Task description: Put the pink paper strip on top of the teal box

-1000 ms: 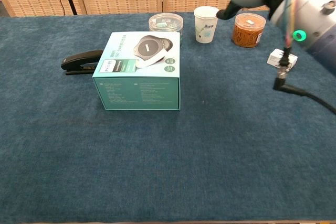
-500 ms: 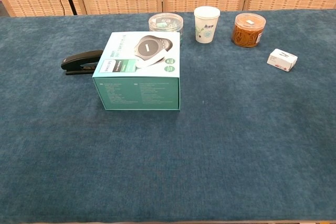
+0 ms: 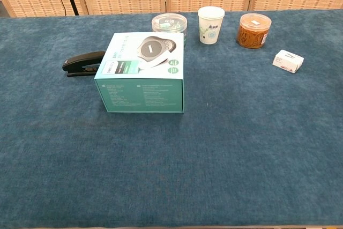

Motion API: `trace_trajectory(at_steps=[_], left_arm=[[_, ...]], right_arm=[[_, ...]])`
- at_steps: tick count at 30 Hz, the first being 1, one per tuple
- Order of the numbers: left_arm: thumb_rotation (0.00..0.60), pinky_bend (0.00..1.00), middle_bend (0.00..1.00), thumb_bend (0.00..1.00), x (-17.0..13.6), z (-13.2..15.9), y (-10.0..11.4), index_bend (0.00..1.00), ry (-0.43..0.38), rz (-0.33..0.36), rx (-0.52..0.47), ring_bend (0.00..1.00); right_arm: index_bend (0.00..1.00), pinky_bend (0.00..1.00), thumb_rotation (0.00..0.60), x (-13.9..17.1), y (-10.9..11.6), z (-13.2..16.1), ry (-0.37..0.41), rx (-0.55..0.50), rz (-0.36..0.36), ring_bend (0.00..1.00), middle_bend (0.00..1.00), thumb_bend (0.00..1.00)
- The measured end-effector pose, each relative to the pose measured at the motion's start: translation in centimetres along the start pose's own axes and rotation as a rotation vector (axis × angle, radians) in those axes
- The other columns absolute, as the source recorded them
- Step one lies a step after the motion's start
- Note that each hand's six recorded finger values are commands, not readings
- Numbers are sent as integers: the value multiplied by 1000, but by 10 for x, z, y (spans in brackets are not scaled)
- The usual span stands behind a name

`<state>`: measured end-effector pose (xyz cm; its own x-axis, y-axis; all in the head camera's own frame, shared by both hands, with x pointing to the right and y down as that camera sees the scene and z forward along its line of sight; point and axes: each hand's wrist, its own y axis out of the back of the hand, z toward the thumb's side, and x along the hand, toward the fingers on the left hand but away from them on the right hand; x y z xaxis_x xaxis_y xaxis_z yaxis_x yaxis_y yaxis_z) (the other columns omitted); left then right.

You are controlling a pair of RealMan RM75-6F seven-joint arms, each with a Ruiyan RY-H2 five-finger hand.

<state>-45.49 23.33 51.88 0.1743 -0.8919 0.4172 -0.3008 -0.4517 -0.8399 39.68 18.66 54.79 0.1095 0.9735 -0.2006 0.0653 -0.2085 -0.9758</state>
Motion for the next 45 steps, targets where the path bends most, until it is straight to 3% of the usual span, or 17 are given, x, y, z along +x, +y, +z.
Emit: trace_trajectory(at_steps=[4,11,15,18,20,23,28,40,42,45], left_arm=[[600,0,0,0,8,15,-5,0,-43,-37,58,0],[600,0,0,0,29,55,-15,0,-167,-84,144,0],[600,40,22,0,49,76,-19,0,-231,-65,161,30],[600,259,298,0,63,91,-18,0,-272,-25,152,284],[600,457,558,0,72,101,-17,7,-304,5,146,489],[600,676,801,0,84,113,-16,73,-343,37,159,699],[600,835,982,0,98,126,-22,168,-363,21,190,863],[598,920,1000,0,117,154,-39,228,-316,-182,144,962],[571,921,1000,0,120,158,-41,229,-306,-210,139,962],[483,921,1000,0,125,163,-44,263,-292,-237,143,952]], right_arm=[[21,0,600,7,-8,-20,-11,9,36,0,0,0],[23,0,600,10,-12,-24,-8,-12,50,0,0,0],[24,0,600,8,-7,-30,-33,-47,36,0,0,0],[26,0,600,8,-6,-32,-44,-57,35,0,0,0],[29,0,600,8,-5,-33,-48,-63,34,0,0,0],[31,0,600,9,-4,-32,-51,-67,30,0,0,0],[34,0,600,9,-5,-30,-51,-74,31,0,0,0],[39,0,600,10,-5,-29,-53,-84,33,0,0,0],[39,0,600,10,-5,-30,-54,-87,32,0,0,0],[39,0,600,10,-5,-30,-55,-89,33,0,0,0]])
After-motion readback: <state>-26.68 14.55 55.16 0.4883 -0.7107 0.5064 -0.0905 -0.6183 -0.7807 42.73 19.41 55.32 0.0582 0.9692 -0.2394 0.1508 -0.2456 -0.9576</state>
